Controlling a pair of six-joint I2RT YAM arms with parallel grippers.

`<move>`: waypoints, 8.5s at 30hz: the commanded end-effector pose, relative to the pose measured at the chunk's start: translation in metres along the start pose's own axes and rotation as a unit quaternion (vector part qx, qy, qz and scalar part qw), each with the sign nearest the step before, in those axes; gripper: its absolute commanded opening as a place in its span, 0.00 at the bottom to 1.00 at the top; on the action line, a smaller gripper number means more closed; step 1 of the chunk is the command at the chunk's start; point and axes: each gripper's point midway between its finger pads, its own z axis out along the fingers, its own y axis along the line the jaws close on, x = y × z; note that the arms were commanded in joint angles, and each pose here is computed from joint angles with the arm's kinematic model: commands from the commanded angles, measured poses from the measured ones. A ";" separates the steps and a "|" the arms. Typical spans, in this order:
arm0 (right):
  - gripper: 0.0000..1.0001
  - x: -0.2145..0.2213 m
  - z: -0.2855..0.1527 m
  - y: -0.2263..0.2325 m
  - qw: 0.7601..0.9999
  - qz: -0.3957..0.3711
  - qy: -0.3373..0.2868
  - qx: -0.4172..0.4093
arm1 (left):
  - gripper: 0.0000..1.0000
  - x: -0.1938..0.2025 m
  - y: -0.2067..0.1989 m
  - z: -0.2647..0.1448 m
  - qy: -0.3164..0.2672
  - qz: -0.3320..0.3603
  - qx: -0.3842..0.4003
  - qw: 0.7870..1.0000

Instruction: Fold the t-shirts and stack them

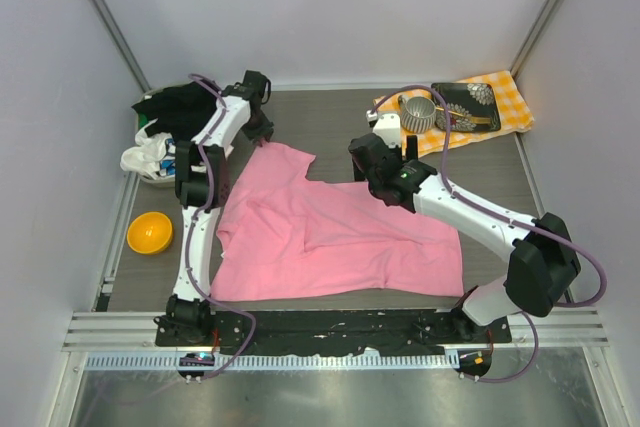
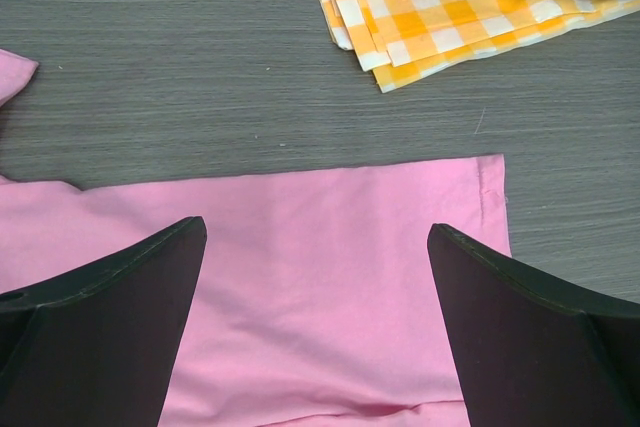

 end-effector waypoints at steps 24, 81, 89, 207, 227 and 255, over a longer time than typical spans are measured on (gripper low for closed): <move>1.00 0.062 0.065 -0.133 0.964 0.197 0.110 0.141 | 0.00 0.008 0.032 -0.061 -0.041 0.000 0.009 0.999; 0.50 0.127 0.157 -0.148 0.931 0.335 0.134 0.050 | 0.00 0.017 0.032 -0.090 -0.027 -0.030 0.085 0.996; 0.34 0.136 0.152 -0.146 0.929 0.333 0.151 0.049 | 0.00 0.019 0.036 -0.090 -0.026 -0.031 0.081 0.996; 0.91 0.133 0.005 -0.053 0.928 0.306 0.212 -0.030 | 0.96 0.187 0.113 -0.191 -0.030 0.014 0.200 0.979; 0.91 0.186 0.003 -0.049 0.916 0.305 0.259 -0.027 | 0.95 0.190 0.094 -0.128 -0.027 0.030 0.137 0.990; 0.89 0.144 0.129 -0.078 0.932 0.264 0.239 0.072 | 0.96 0.123 0.060 -0.066 -0.074 0.009 0.047 0.996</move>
